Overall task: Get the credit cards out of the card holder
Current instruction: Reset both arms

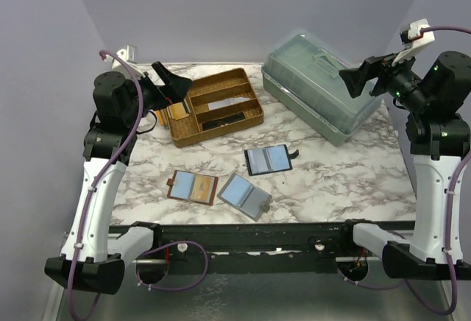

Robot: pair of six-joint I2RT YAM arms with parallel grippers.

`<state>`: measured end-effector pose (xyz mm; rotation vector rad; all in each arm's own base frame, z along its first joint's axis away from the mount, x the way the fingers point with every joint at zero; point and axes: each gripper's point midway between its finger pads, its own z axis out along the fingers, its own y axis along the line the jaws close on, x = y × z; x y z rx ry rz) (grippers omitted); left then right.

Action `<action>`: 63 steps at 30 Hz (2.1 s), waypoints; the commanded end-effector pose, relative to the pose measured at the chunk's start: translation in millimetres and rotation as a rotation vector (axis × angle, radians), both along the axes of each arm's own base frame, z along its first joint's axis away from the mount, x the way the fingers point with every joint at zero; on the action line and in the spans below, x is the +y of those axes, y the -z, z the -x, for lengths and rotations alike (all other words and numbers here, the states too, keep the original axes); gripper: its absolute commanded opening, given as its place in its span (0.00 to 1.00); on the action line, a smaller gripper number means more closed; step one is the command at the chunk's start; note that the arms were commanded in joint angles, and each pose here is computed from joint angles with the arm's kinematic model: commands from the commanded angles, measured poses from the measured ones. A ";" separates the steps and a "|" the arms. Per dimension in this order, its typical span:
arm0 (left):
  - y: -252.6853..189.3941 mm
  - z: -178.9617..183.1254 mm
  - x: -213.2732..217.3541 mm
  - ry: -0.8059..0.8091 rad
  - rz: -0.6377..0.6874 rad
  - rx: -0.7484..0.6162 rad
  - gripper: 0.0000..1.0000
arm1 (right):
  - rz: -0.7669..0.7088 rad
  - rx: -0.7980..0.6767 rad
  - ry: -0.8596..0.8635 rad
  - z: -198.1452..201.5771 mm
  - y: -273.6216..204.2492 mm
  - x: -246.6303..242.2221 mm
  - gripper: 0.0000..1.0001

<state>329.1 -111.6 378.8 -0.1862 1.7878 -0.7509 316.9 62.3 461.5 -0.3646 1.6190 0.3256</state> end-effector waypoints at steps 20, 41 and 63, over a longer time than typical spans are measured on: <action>-18.2 33.0 7.0 0.009 -0.049 -0.057 0.99 | -0.168 0.094 0.086 9.8 19.8 -6.3 0.99; -8.6 45.6 11.4 -0.005 -0.063 -0.068 0.99 | -0.169 0.106 0.055 14.6 29.1 -2.4 0.99; -6.4 46.4 13.7 -0.016 -0.070 -0.069 0.99 | -0.150 0.112 0.041 15.2 35.2 -3.9 0.99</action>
